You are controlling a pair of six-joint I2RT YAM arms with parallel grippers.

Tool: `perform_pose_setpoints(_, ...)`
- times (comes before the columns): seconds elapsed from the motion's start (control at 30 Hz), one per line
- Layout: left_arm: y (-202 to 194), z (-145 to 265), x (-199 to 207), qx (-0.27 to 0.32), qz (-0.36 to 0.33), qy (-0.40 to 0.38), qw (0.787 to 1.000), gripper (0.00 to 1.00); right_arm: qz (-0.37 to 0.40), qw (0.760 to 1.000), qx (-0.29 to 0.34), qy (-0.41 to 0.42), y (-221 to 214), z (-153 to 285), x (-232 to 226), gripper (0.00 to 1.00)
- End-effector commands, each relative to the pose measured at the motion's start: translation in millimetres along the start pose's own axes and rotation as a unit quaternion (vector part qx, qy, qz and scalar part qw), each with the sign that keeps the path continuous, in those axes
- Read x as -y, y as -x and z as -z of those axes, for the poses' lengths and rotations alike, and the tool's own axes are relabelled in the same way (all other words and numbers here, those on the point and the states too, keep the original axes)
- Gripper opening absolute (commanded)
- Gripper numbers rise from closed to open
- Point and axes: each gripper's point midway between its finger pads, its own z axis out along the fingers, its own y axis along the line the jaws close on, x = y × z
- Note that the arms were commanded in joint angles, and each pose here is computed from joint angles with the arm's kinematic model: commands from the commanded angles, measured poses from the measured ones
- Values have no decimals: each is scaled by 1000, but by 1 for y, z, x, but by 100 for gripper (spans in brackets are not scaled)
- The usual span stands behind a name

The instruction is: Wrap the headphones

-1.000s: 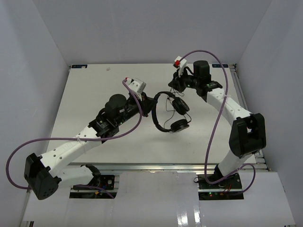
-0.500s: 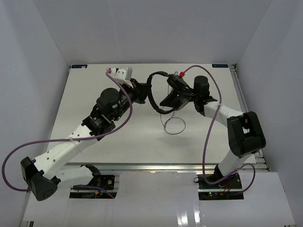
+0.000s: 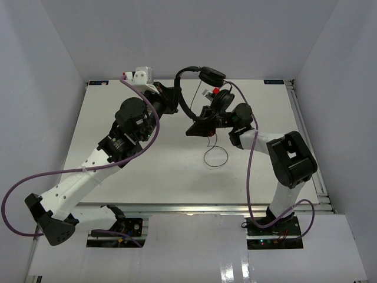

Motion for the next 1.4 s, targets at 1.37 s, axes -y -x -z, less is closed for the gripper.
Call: perform_pose_setpoints(1.37, 46, -16, -266, -31, -113, 326, 938, 0, 402, 856, -207, -251, 12, 35, -55, 8)
